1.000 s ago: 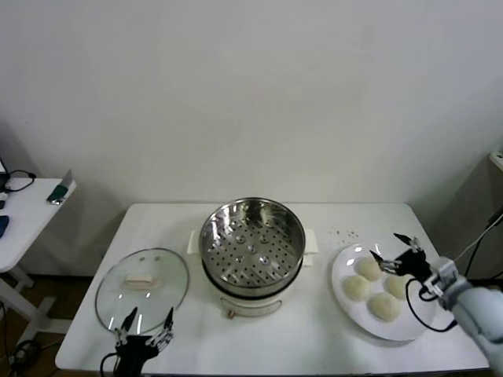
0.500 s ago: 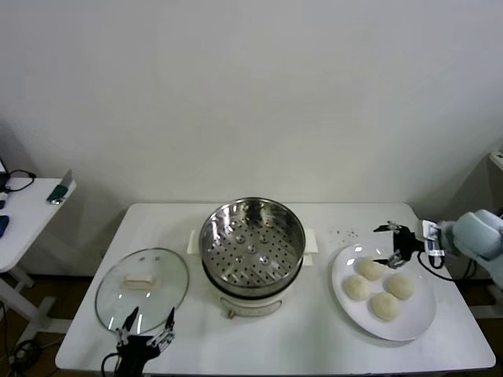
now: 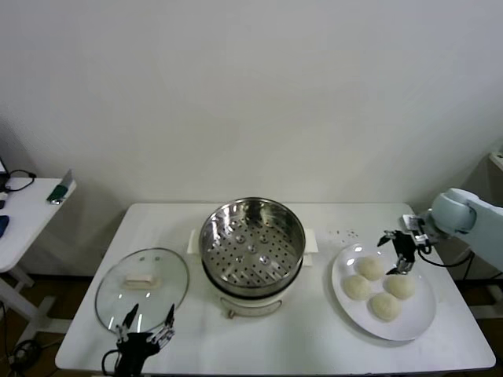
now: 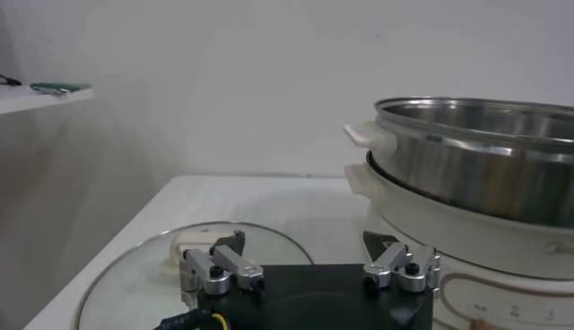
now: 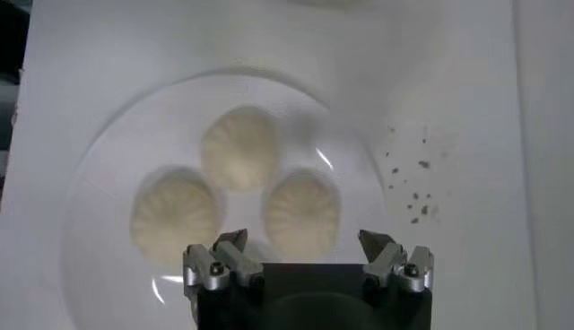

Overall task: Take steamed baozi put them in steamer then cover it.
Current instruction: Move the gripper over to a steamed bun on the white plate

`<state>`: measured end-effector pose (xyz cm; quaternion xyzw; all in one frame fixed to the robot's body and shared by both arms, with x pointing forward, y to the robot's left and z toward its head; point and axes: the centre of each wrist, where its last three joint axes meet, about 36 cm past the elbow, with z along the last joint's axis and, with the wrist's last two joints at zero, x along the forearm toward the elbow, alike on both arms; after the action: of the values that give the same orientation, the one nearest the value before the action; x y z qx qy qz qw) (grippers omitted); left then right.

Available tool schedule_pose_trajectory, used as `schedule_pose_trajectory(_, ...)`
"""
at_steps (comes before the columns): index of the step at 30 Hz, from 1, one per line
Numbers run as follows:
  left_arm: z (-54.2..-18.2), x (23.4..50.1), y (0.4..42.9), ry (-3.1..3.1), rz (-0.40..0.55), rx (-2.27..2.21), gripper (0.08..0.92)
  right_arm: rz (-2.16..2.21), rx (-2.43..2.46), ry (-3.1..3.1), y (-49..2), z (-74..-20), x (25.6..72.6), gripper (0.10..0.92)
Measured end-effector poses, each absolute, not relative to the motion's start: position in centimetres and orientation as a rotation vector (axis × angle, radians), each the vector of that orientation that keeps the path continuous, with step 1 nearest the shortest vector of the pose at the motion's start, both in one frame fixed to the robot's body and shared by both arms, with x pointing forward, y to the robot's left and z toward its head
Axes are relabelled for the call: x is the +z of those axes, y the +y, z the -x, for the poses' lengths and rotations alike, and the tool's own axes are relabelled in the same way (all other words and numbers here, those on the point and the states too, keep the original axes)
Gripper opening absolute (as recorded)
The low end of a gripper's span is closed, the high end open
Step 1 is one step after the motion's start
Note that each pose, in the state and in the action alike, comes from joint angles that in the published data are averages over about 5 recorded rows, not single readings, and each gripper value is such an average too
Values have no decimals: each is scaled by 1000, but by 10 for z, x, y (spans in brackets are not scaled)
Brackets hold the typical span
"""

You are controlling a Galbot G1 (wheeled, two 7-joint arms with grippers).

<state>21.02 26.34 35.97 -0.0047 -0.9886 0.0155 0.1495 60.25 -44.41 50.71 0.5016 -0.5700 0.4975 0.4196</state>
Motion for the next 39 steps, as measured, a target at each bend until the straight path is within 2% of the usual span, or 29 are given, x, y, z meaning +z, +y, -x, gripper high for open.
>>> schedule_pose_trajectory(23, -212, 361, 267, -2840, 5, 53, 823, -1192, 1215, -1376, -406, -638, 459, 816)
schedule_pose_trajectory(39, -211, 363, 265, -2835, 8, 57, 823, -1190, 1234, -1337, -400, -639, 458, 664)
